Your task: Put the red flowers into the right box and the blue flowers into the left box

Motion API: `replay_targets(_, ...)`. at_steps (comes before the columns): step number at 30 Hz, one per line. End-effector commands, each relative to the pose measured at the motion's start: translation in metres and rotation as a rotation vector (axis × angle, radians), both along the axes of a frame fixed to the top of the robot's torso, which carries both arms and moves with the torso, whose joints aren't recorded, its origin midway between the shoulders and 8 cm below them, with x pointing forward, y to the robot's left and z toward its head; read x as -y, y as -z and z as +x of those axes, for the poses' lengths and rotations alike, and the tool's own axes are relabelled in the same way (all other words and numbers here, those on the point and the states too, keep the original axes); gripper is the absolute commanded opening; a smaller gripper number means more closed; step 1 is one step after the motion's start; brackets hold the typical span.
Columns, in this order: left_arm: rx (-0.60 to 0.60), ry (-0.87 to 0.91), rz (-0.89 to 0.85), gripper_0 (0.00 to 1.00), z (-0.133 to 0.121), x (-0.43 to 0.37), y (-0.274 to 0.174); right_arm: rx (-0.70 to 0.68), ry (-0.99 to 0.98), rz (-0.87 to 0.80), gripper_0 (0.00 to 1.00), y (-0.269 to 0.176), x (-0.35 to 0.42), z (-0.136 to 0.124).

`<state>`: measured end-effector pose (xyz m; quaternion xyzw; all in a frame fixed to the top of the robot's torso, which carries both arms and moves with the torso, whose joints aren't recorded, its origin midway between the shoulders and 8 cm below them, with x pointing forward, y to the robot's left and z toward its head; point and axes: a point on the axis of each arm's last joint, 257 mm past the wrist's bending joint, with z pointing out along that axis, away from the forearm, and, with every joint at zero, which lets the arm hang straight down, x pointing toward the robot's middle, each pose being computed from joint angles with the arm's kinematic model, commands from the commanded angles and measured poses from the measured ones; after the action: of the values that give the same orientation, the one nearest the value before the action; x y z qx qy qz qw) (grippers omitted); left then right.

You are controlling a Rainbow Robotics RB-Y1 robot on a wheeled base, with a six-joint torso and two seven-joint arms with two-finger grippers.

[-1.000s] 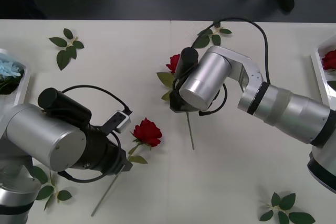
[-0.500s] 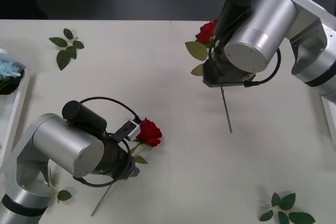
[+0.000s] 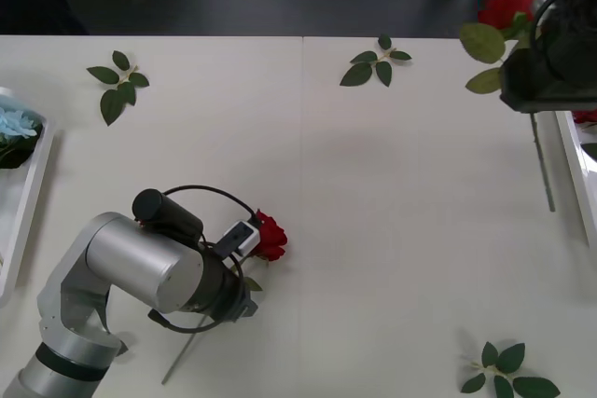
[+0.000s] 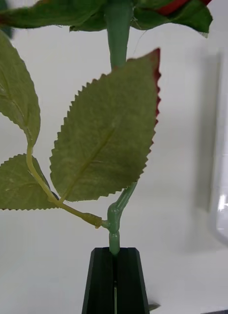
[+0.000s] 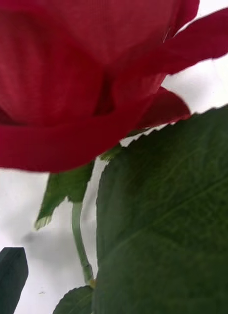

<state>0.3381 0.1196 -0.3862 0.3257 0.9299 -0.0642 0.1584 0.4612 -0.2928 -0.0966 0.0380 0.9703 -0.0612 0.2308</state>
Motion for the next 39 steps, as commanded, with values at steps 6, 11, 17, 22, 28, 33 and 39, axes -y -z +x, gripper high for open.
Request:
replay_targets(6, 0.024, 0.042, 0.015, 0.46, 0.001, 0.001, 0.002, 0.035, 0.166, -0.120, 0.00, -0.008, 0.104, -0.004)
replay_targets(11, 0.021, 0.038, 0.030, 0.13, 0.001, -0.003, 0.005, 0.041, 0.260, -0.182, 0.00, 0.015, 0.168, -0.009)
replay_targets(17, 0.022, 0.036, 0.036, 0.00, 0.002, -0.004, 0.005, 0.032, 0.330, -0.257, 0.00, 0.038, 0.234, -0.024)
replay_targets(22, 0.024, 0.036, 0.036, 0.00, 0.002, -0.005, 0.005, 0.044, 0.275, -0.309, 0.00, 0.048, 0.272, -0.023)
replay_targets(28, 0.062, 0.042, 0.024, 0.00, 0.009, 0.000, -0.007, 0.049, 0.215, -0.322, 0.00, 0.044, 0.303, -0.021)
replay_targets(33, 0.067, 0.038, 0.023, 0.00, 0.010, -0.001, -0.009, 0.024, 0.181, -0.326, 0.00, 0.044, 0.328, -0.026)
replay_targets(39, 0.072, 0.037, 0.026, 0.00, 0.011, -0.002, -0.010, 0.018, 0.169, -0.335, 0.00, 0.041, 0.354, -0.028)
